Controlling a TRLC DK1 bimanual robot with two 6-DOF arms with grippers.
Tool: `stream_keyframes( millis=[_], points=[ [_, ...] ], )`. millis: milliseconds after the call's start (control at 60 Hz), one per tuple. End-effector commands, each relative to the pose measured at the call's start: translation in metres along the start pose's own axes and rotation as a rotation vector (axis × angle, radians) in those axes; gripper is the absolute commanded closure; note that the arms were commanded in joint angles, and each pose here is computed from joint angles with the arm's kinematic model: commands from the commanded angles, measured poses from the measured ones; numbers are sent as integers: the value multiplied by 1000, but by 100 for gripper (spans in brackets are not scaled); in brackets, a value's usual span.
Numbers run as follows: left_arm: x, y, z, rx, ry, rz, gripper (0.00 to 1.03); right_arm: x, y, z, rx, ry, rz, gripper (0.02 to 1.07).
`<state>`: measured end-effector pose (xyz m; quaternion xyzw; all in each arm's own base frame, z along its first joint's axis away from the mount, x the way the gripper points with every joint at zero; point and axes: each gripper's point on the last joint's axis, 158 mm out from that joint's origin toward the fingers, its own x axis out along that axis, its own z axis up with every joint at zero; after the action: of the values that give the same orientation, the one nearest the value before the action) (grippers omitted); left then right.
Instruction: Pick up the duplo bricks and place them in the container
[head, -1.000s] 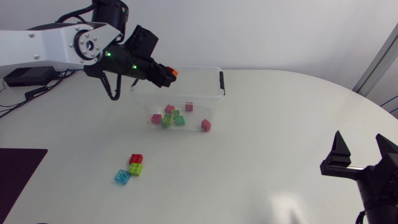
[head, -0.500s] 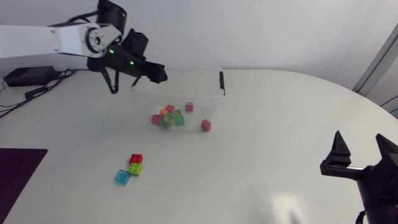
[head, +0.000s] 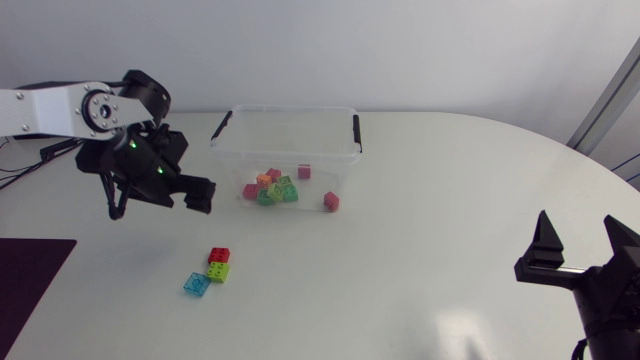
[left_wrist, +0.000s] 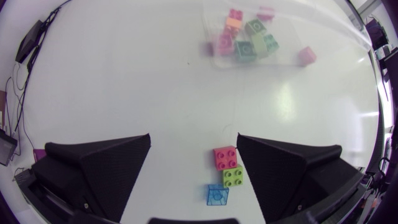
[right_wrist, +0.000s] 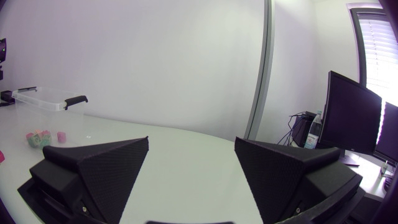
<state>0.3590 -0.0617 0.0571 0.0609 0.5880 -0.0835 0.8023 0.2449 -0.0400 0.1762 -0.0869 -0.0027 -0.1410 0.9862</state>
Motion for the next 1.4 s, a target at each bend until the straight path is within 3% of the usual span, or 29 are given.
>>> stream_keyframes(
  millis=[0,300,667,800,817,867,1150,1250,1383],
  points=[
    [20,-10,-23,-16,69,-2,6,1,2,-12,-20,23,1,7],
    [51,-28,-65,-35,188,-7,5,1,2,-12,-20,23,1,7],
    [86,-44,-73,-52,256,-4,6,1,2,-12,-20,23,1,7],
    [89,-47,-69,-67,242,-4,26,1,2,-12,-20,23,1,7],
    [89,-47,-67,-78,233,-4,38,1,2,-12,-20,23,1,7],
    [88,-47,-64,-86,215,-6,52,1,2,-12,-20,23,1,7],
    [81,-32,-57,-135,161,12,78,1,2,-12,-20,23,1,7],
    [77,-29,-53,-141,139,15,84,1,2,-12,-20,23,1,7],
    [53,-30,-29,-135,40,14,84,1,2,-12,-20,23,1,7]
  ],
)
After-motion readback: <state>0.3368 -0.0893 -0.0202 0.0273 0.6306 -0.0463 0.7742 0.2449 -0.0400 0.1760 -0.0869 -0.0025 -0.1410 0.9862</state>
